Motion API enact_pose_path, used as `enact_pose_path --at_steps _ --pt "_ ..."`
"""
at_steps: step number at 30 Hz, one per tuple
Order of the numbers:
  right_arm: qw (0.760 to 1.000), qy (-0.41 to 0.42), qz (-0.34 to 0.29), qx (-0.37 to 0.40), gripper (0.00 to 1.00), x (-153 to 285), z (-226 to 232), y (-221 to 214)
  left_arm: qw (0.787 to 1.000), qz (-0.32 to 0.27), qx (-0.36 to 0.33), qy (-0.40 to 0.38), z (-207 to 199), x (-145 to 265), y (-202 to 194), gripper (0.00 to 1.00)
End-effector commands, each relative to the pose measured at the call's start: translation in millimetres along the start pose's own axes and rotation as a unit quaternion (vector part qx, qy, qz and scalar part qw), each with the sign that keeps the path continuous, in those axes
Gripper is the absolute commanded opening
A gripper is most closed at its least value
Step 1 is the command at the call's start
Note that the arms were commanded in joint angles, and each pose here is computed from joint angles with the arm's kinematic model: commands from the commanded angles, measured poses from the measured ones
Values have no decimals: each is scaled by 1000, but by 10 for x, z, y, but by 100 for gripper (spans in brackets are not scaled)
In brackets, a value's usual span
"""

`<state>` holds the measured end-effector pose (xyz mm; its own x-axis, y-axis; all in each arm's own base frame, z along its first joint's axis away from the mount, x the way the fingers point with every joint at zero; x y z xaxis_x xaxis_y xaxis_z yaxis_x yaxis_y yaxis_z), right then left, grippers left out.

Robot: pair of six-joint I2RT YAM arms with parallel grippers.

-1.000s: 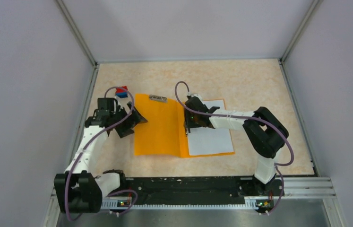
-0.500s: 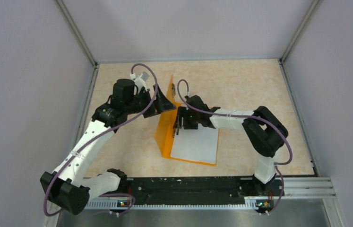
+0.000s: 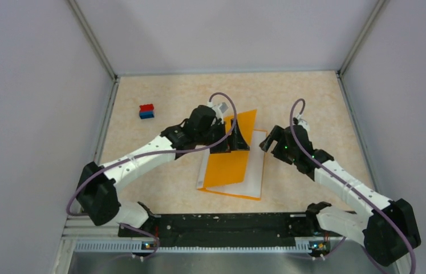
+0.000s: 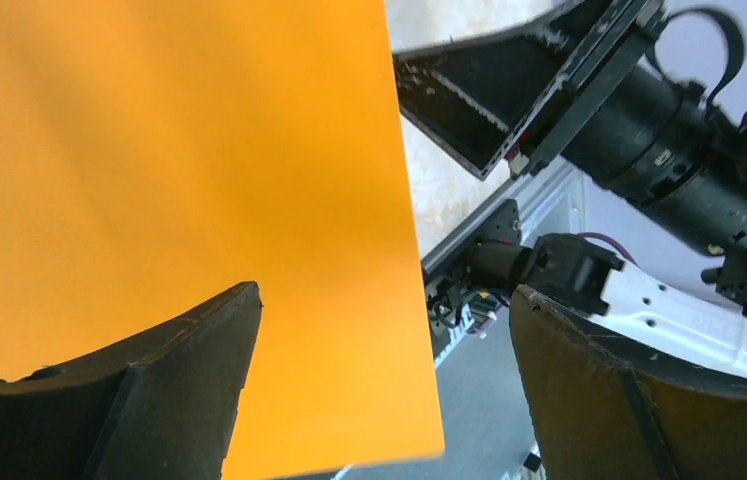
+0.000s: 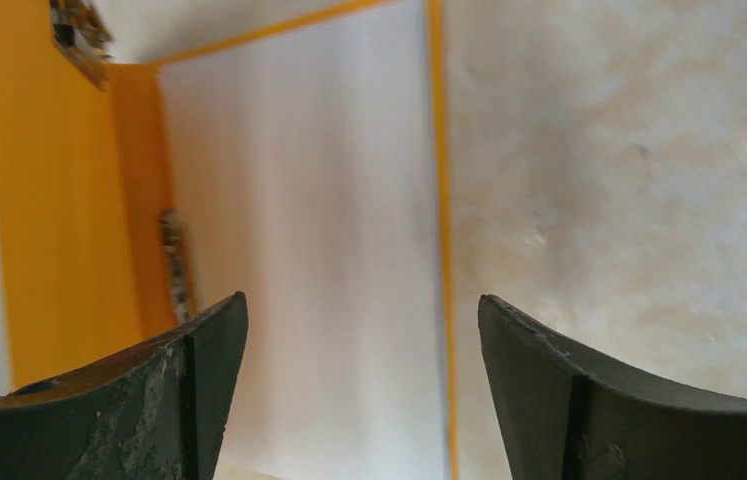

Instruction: Put the files into the folder

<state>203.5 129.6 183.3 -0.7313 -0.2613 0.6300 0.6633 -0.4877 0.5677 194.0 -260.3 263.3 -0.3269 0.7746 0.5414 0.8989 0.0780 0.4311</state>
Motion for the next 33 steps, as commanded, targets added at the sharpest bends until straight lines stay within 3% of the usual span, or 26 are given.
enact_pose_path --at_steps 1,6,12,21,27,33 --pt "996 -75 -6 -56 86 11 -382 -183 1000 -29 -6 -3 20 -245 92 99" --pt "993 -80 -20 -79 88 17 -439 -224 999 -15 -10 32 110 -474 171 99" --pt "996 -59 2 -67 87 -200 -393 -258 981 -53 42 182 659 -369 285 99" --pt "999 -27 34 -20 87 -686 -136 -195 966 -65 94 231 1332 39 49 99" --pt "999 -21 48 -3 87 -1015 15 -166 965 -35 133 222 1493 -63 -292 99" --pt "998 -20 59 9 87 -1186 87 -152 966 -20 131 220 1450 -178 -436 99"
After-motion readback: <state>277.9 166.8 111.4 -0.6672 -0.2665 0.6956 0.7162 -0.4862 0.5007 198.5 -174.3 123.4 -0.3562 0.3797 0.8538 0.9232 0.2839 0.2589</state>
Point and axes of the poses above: each gripper's point midway between its finger pads, its own x axis back along the fingers, its own z axis along the line the jaws close on, y = z × x, the point moved 10 cm from there along x, back along the fingers, and after that the axes turned 1 degree about -x, right-handed, at the moved point
